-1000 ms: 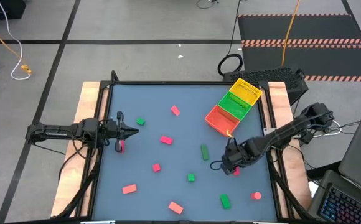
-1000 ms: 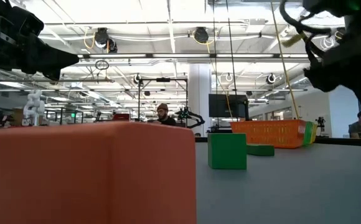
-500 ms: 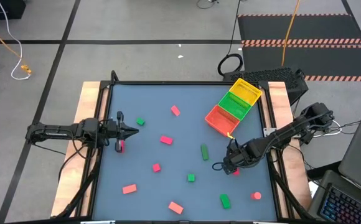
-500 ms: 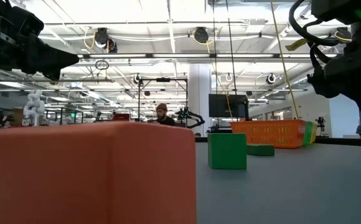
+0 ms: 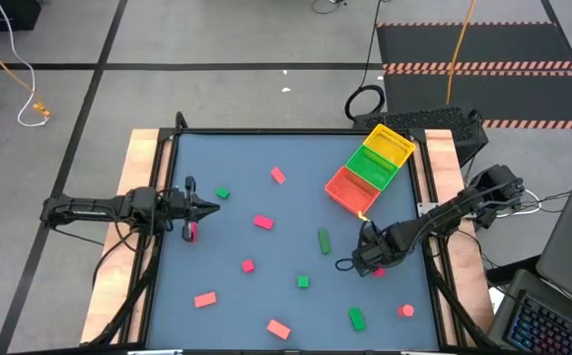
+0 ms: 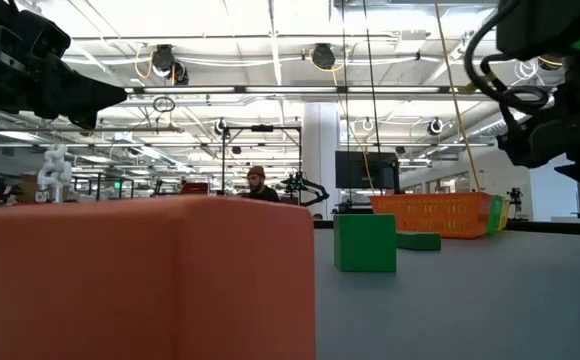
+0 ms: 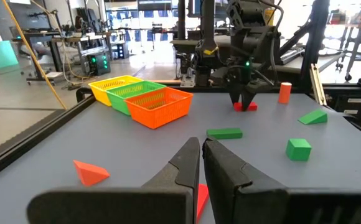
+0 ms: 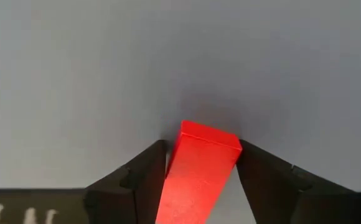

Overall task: Sort & place blocks by color
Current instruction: Put the red block into the yellow bin

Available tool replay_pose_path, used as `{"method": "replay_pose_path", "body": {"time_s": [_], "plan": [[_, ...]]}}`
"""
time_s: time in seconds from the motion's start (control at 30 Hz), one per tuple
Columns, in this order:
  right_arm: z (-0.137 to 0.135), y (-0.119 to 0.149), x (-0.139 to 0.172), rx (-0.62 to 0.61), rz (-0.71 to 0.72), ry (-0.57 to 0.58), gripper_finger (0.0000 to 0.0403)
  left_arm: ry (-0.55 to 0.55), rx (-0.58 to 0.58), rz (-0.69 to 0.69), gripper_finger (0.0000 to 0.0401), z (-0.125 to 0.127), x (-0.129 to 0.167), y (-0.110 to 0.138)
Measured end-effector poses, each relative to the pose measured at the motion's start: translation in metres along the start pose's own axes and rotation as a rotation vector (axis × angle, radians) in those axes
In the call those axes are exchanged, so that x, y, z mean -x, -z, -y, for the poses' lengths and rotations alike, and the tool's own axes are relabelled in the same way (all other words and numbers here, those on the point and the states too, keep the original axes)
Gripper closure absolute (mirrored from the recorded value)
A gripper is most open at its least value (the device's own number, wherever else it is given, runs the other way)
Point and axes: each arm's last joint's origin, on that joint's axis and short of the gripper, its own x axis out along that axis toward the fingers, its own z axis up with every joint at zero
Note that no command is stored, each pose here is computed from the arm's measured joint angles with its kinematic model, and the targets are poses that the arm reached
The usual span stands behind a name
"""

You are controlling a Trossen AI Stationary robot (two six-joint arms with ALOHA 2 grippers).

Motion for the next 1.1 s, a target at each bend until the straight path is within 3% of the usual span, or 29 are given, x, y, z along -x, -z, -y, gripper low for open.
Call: {"method": "replay_pose_path", "body": {"time_s": [0.27, 0.5, 0.77, 0.9, 1.1], "plan": [[0.004, 0.001, 0.002, 0.043, -0.031, 0.017, 0.0252, 0.000, 0.000, 0.000, 0.0377, 0.000, 0.000, 0.000], [0.007, 0.003, 0.021, 0.131, 0.013, -0.101, 0.0274, 0.000, 0.000, -0.001, 0.0377, 0.000, 0.000, 0.000], [0.013, -0.007, 0.057, 0.214, 0.328, -0.294, 0.0269, 0.000, 0.000, 0.000, 0.0377, 0.000, 0.000, 0.000], [0.021, -0.020, 0.074, 0.266, 0.581, -0.281, 0.0269, 0.000, 0.000, 0.000, 0.0377, 0.000, 0.000, 0.000], [0.031, -0.043, 0.097, 0.360, 0.938, -0.155, 0.0269, 0.000, 0.000, 0.001, 0.0377, 0.000, 0.000, 0.000]]}}
